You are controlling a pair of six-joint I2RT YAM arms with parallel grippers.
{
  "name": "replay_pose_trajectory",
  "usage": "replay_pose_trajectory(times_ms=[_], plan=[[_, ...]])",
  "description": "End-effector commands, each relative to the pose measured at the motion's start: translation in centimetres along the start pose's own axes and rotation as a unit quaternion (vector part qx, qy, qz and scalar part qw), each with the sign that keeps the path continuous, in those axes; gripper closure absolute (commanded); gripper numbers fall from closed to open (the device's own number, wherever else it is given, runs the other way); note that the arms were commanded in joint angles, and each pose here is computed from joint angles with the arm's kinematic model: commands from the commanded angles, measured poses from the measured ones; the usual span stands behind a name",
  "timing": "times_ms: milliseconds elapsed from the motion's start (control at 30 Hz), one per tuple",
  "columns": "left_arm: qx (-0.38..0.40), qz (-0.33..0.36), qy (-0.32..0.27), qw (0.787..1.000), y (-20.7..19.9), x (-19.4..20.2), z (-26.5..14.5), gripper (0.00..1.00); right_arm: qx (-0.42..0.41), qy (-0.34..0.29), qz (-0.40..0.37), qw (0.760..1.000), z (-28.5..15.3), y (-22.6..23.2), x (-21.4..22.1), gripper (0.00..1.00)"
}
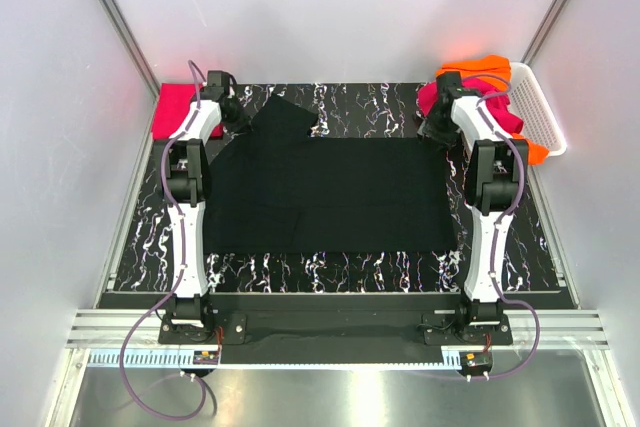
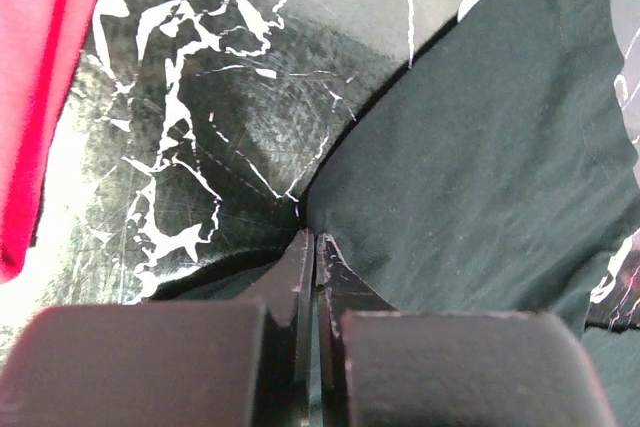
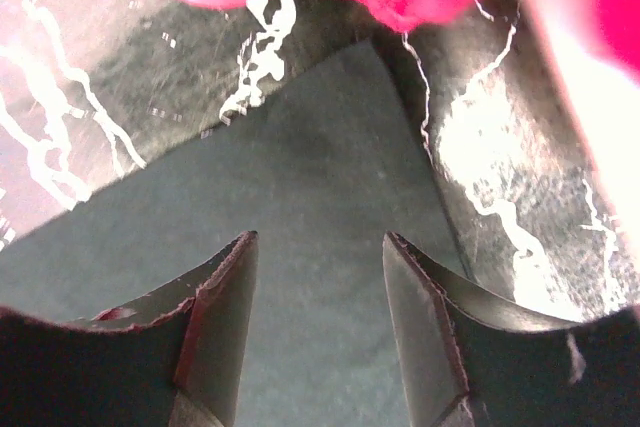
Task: Fold and stack the t-shirts
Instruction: Fold the tshirt
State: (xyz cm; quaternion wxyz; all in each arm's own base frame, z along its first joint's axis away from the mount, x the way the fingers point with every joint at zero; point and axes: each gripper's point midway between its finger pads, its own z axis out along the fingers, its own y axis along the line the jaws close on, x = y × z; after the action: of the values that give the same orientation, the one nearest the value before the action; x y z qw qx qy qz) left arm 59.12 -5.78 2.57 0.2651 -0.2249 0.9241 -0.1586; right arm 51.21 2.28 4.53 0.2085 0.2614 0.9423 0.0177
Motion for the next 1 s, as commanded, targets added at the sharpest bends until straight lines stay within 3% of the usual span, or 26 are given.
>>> replay_pose_trajectory(times_ms=[0,467,967], plan=[[0.021,0.032,0.017,0.999,-0.8,0.7,0.2,1.00,0.045,-0.059,0.007,0.997,0.4,0.3,-2.0,0.41],[0.066,0.082,-0.052,0.993,-3.8,-2.5,-4.8,1.00,0.030,-0.091,0.057,0.994,0.4,2.5,-3.1,0.46],[0.090,0.061,-0.077,0.991,-4.8,-4.4,-7.2,1.00,0.061,-0.094,0.097,0.989,1.8,2.4,-3.5,0.47]])
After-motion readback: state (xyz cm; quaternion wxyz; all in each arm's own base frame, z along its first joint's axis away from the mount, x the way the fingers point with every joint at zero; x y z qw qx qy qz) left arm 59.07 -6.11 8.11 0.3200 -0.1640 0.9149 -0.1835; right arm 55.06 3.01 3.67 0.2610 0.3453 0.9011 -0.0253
